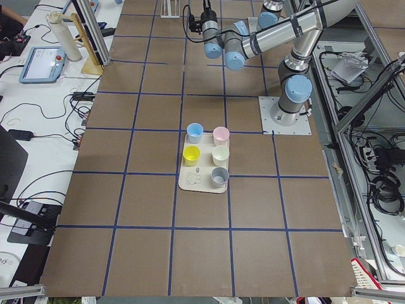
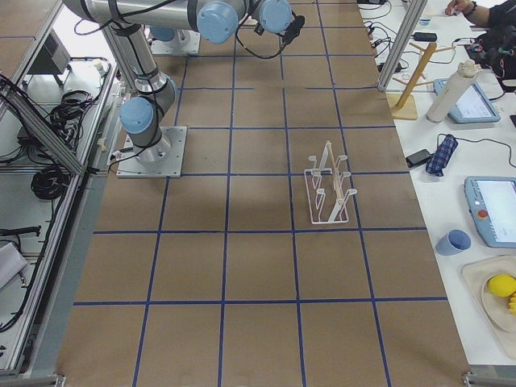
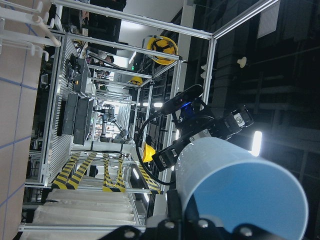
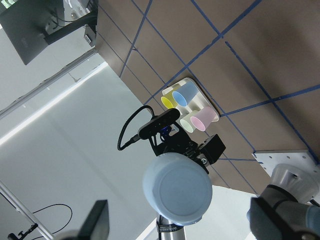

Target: Transfer IKEA cup to right arm and place on rack

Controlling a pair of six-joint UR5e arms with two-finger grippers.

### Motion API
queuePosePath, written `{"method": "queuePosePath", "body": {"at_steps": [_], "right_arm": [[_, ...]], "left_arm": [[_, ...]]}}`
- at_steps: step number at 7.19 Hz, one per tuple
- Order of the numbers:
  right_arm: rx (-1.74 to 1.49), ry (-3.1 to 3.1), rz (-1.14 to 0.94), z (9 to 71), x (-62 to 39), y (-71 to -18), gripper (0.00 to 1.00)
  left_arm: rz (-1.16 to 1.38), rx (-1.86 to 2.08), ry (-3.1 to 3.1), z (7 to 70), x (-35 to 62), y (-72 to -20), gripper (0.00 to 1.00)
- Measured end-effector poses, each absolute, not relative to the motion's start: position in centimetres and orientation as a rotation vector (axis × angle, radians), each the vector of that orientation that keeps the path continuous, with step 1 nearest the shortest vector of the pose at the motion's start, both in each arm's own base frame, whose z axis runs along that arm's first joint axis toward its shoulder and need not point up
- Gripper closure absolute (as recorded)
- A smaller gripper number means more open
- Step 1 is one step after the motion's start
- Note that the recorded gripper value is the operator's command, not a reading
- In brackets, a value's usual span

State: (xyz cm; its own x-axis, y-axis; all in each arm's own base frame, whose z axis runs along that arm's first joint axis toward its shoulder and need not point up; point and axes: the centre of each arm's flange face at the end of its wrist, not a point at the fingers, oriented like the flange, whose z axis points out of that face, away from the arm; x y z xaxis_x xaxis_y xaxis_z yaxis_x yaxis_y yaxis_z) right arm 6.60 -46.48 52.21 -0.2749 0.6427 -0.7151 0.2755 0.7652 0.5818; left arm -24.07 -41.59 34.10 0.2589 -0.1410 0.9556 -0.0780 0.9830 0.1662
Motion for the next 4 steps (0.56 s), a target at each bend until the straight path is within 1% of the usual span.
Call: {"method": "queuePosePath", "body": {"at_steps": [2,4], "right_arm": [[0.775,1.816,0.471,52.0,6.8,-46.4,0.0],[0.87,1.819,0.57,51.2,6.9,-46.2,0.0]], "left_arm": [[-0.056,0.17,-1.308,34.2,-25.1,-41.1,1.0],[-0.061,0.152,-1.306,34.5,-25.7,-40.9,1.0]]}}
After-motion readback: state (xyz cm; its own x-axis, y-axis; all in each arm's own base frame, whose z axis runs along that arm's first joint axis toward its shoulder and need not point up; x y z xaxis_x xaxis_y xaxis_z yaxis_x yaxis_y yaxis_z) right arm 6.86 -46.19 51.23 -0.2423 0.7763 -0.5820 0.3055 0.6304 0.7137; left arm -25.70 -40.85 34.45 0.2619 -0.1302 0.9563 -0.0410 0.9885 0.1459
